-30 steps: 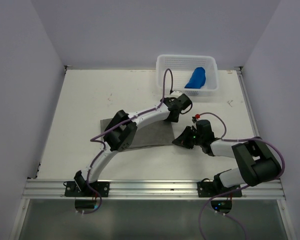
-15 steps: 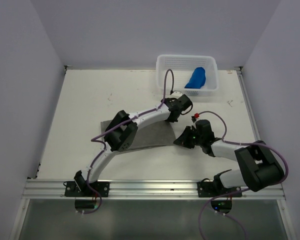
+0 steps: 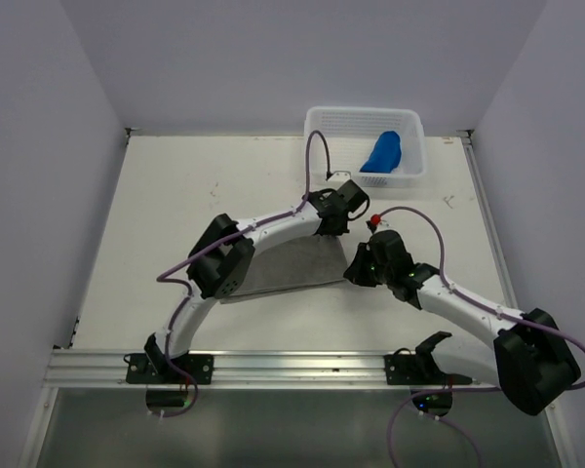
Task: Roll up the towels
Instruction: Roll the towel
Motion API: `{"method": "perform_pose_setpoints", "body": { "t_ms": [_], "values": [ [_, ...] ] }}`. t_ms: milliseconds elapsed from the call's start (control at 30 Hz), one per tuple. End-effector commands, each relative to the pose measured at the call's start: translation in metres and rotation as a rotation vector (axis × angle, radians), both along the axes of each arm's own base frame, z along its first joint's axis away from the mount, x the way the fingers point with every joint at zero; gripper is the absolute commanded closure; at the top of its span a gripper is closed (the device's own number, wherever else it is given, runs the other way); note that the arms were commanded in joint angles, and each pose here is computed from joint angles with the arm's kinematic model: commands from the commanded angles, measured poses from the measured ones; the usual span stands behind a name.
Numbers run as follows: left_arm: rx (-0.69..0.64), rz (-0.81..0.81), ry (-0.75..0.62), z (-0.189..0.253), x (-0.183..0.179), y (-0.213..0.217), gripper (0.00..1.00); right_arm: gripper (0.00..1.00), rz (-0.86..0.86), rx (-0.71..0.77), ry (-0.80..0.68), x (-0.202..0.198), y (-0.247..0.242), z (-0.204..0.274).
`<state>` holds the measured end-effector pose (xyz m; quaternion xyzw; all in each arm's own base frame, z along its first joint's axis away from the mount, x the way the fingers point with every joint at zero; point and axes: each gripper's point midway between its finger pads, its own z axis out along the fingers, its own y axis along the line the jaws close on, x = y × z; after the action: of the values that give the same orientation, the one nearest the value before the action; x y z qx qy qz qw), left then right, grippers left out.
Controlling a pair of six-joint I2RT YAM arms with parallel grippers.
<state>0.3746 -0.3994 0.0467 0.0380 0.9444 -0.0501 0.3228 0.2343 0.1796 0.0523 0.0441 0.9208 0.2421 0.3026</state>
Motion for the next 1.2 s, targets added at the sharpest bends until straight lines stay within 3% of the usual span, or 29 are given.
{"method": "perform_pose_setpoints", "body": {
  "t_ms": [0, 167, 533, 1167],
  "values": [
    [-0.251, 0.062, -0.137, 0.070, 0.029, -0.014, 1.00, 1.00, -0.001, -0.160, -0.005, -0.006, -0.015, 0.000],
    [-0.369, 0.048, -0.167, 0.095, 0.034, -0.017, 1.00, 1.00, 0.001, -0.236, -0.002, -0.010, -0.018, -0.005],
    [-0.414, 0.007, -0.130, 0.088, 0.031, -0.013, 1.00, 1.00, -0.008, -0.351, -0.054, -0.002, -0.016, 0.015],
    [-0.440, -0.007, -0.135, 0.086, 0.037, 0.026, 1.00, 1.00, 0.067, -0.345, -0.046, 0.005, 0.039, 0.013]
  ]
}}
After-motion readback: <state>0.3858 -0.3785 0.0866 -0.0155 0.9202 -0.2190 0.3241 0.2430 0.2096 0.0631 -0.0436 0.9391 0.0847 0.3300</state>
